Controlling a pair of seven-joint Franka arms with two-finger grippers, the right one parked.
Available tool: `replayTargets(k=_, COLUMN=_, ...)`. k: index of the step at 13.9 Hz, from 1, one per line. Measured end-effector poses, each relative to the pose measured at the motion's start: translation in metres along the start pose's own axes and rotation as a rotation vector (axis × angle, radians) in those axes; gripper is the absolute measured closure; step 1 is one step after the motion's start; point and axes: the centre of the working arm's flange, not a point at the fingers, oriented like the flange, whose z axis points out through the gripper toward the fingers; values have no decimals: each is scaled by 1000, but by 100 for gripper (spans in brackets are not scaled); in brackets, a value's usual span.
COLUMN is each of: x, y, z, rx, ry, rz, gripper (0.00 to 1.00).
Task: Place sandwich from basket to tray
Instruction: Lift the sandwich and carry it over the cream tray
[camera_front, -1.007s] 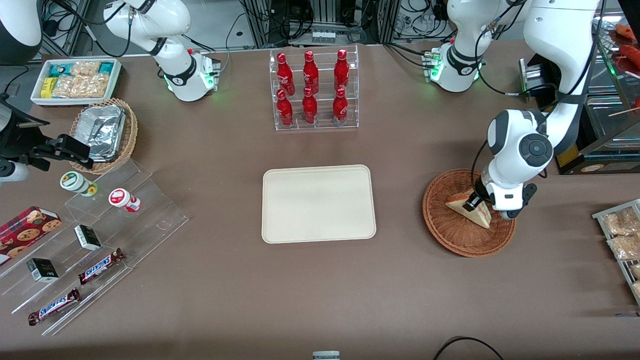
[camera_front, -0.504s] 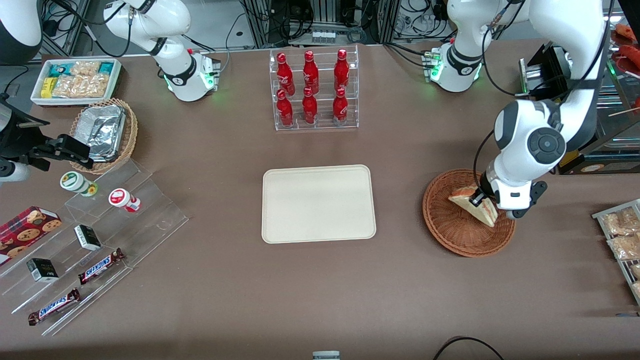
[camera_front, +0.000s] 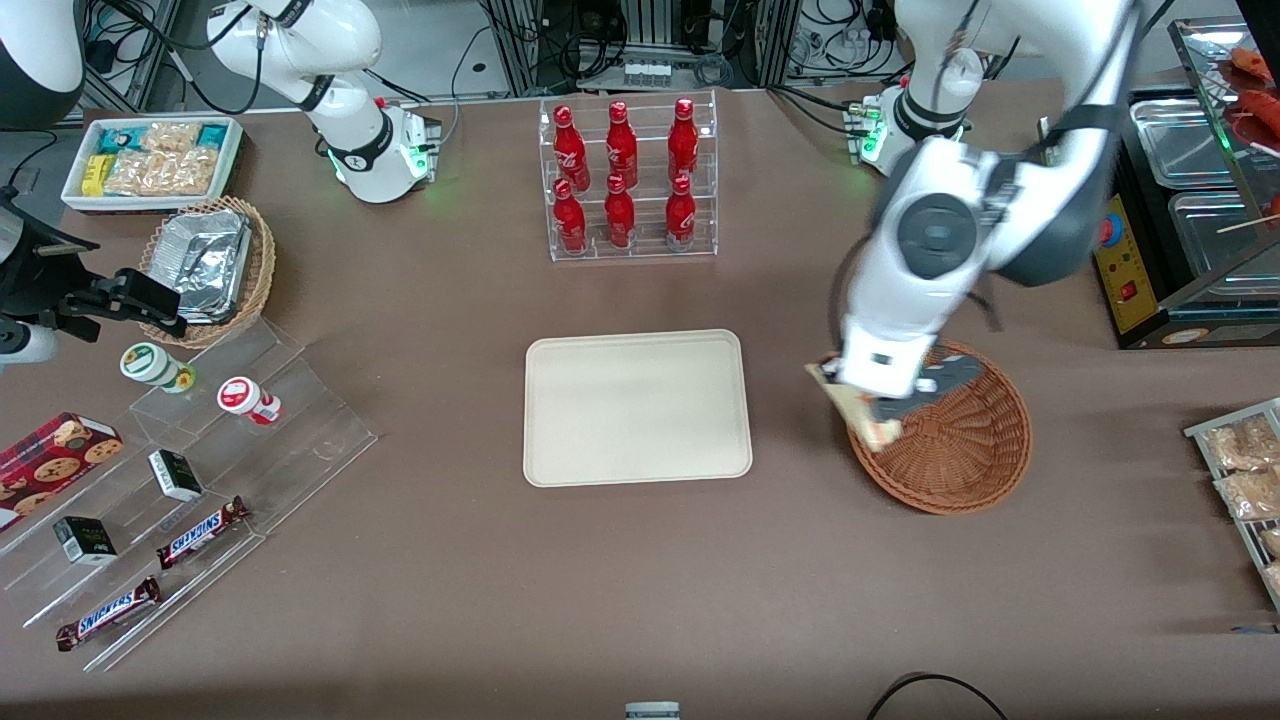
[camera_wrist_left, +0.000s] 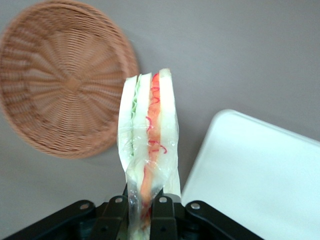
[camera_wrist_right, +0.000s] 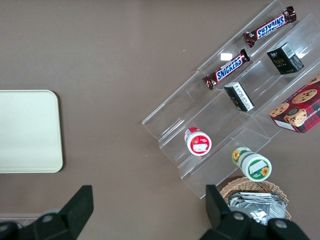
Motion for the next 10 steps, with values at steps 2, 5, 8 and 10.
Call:
replayTargets(k=2, x=-36, y=49, z=13, rx=4, ry=-4, rz=86, gripper=85)
replayTargets(k=5, x=-73, y=112, z=36, rx=-2, ry=-7, rz=166, gripper=85)
replayTargets(k=8, x=-97, y=167, z=70, rx=-69, ry=20, rz=226, gripper=85)
replayTargets(k=10, x=-107, y=188, z=96, rx=-108, ry=34, rz=249, gripper=85)
